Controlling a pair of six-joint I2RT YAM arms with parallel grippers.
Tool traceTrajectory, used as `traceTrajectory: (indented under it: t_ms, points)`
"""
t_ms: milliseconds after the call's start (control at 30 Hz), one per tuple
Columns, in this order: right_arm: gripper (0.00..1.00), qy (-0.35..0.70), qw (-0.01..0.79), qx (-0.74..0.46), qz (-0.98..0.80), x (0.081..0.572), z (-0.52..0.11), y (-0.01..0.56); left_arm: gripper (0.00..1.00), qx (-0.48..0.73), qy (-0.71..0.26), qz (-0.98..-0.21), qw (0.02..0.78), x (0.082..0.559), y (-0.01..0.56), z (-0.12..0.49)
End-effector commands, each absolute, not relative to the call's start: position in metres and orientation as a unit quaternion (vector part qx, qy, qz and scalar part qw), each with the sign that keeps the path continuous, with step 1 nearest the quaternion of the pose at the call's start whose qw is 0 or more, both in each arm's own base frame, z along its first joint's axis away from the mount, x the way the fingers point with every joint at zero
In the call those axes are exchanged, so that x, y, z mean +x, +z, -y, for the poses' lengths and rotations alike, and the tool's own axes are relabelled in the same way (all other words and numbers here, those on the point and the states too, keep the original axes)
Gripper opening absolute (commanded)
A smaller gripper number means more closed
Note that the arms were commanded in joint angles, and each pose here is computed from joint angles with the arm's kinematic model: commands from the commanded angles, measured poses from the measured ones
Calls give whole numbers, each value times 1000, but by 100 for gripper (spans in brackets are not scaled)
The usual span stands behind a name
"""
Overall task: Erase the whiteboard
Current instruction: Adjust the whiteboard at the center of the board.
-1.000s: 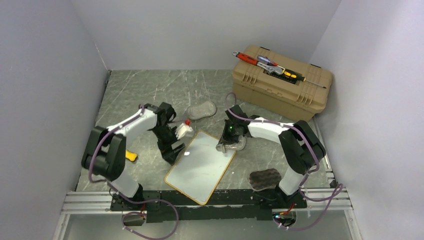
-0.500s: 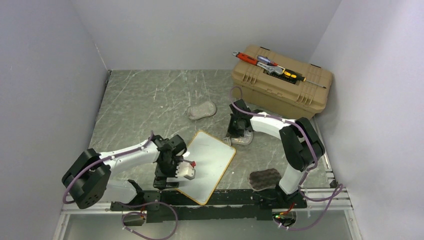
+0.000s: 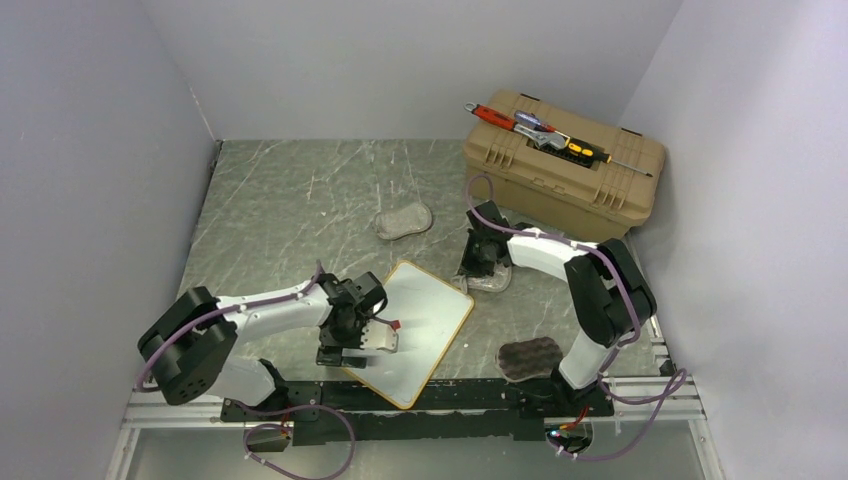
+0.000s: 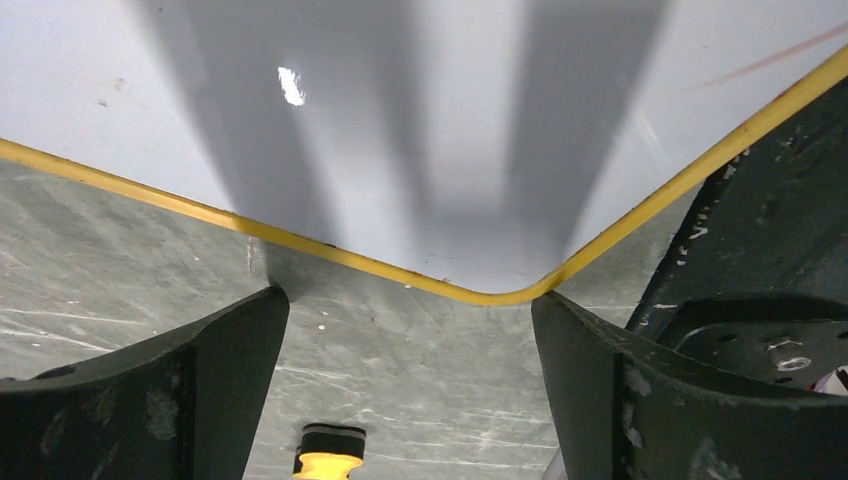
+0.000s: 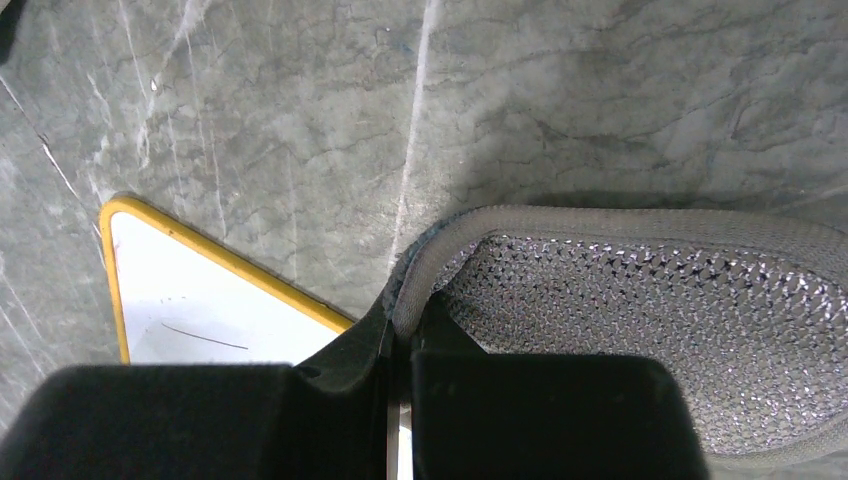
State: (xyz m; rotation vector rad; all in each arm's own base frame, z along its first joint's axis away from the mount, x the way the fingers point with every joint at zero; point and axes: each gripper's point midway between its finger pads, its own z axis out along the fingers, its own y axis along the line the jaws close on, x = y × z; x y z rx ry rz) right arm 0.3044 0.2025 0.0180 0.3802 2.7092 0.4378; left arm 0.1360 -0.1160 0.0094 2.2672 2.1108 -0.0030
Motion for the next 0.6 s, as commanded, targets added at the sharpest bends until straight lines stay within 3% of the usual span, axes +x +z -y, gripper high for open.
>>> traceTrajectory:
  t_ms: [0,200,367,567]
  points:
    - [0,122,178,143,-966,293,-184,13,100,725,-5,-687,53,151,-1,138]
    - [0,132,169,156,-964,292,-186,14,100,720,-23,-691,56,158,0,156]
    - [0,114,215,154,-958,299,-171,69,100,714,-45,-697,45,157,-3,168]
    - [0,99,173,161,-967,237,-145,82,90,684,-81,-723,49,163,9,167]
